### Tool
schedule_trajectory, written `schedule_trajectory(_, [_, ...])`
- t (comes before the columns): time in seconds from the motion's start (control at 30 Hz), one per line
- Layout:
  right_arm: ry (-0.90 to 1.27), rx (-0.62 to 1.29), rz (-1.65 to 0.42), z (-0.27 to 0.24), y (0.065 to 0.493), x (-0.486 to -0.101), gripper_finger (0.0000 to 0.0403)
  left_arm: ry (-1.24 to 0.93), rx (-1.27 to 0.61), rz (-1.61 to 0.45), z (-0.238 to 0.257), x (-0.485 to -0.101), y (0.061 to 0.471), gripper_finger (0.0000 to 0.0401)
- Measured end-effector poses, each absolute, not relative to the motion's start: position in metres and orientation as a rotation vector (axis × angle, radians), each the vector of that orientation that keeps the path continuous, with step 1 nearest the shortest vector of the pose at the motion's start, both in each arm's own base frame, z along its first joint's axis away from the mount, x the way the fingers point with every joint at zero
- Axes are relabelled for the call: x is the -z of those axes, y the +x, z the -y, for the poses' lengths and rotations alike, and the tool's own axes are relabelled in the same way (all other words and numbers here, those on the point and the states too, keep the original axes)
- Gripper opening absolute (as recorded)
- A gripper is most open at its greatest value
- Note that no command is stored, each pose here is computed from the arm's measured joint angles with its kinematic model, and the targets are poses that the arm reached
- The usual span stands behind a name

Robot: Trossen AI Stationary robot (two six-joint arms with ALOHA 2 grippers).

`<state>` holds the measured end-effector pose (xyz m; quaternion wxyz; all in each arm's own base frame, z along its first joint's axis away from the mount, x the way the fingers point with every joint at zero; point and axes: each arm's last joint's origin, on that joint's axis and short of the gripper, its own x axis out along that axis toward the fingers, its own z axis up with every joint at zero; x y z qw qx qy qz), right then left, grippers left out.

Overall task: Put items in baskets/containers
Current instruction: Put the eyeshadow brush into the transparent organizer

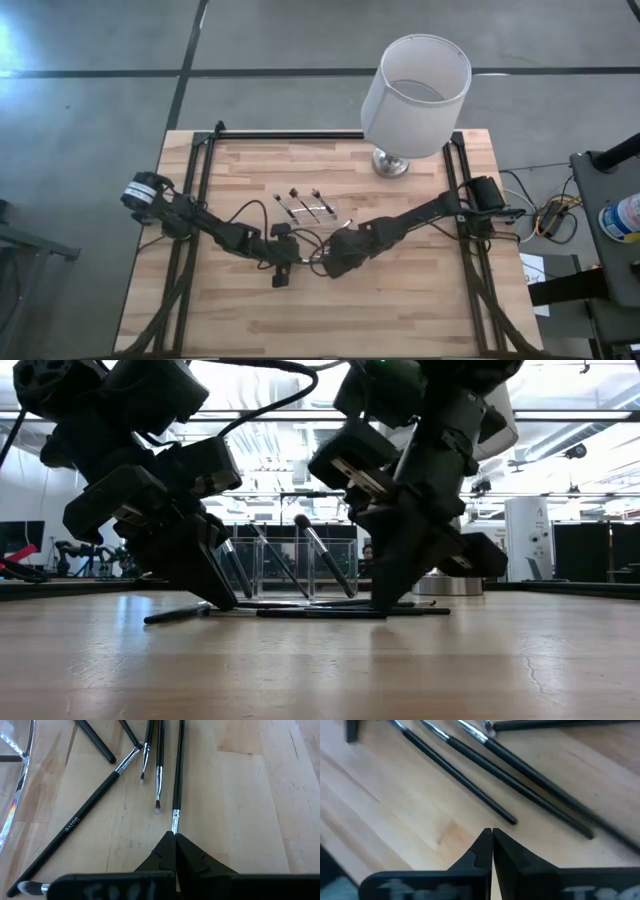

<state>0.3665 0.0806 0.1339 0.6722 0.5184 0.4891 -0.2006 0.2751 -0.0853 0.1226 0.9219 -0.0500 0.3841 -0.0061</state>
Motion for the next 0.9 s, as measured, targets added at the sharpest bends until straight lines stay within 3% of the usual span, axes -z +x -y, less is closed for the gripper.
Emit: schedule_trajectory(0.9, [1.171,0.555,-1.035,-0.0774,0.3657,-0.1323,0.0008,-0.099,0.014,-0.791,0.0852,-0.1221,0.2749,0.0])
